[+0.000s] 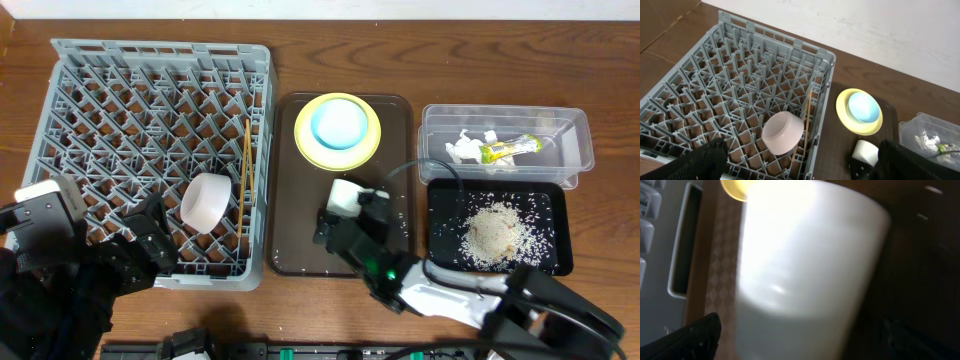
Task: Sort waste into correct bins and load items into the dishwasher
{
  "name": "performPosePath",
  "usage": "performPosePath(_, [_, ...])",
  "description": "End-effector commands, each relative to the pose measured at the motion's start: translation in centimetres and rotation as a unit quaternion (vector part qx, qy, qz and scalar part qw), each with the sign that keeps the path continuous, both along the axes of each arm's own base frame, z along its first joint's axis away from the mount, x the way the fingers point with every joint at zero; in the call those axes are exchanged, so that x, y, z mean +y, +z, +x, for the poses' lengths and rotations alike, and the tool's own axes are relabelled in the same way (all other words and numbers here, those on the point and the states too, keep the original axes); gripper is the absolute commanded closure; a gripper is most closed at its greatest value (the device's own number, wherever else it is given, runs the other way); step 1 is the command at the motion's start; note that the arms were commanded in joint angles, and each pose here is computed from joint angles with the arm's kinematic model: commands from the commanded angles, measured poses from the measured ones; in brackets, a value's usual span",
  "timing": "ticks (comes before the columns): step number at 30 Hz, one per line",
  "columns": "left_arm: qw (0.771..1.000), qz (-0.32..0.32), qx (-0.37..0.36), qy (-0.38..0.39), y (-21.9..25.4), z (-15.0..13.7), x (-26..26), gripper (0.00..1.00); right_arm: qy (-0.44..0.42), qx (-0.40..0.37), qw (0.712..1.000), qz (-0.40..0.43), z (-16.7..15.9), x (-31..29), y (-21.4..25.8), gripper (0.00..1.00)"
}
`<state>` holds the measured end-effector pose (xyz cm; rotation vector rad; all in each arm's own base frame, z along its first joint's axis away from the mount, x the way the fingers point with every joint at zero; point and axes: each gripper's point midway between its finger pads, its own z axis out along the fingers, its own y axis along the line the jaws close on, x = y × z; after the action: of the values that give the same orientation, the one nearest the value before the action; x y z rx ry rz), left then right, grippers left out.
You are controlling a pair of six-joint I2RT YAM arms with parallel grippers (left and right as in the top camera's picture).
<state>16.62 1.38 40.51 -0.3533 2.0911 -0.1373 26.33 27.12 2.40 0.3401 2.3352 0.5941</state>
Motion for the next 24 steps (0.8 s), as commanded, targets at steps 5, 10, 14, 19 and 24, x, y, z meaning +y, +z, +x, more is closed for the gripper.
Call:
performPosePath(5, [1.0, -0.001, -0.004, 0.006, 0.2, 0.0, 0.1, 0.03, 0.01, 0.04, 0.993, -0.11, -0.5, -1.6, -2.0, 0.01])
performPosePath(10, [1.0, -0.001, -0.004, 0.006, 0.2, 0.0, 0.1, 0.03, 0.018, 0.07, 0.99, -0.117, -1.6, -2.0, -2.8, 0.01])
performPosePath(14, [1.0, -0.001, -0.004, 0.006, 0.2, 0.0, 0.1, 0.03, 0.026, 0.068, 0.989, -0.128, -1.5, -2.2, -2.8, 0.01])
performPosePath(19, [1.0, -0.001, -0.004, 0.006, 0.2, 0.0, 0.1, 0.03, 0.03, 0.074, 0.986, -0.145, -1.8, -2.8, -3.1, 0.01])
performPosePath(24, [1.0, -0.001, -0.004, 0.006, 0.2, 0.0, 0.1, 0.03, 0.097, 0.04, 0.975, -0.196, -1.3, -2.7, -2.4, 0.01])
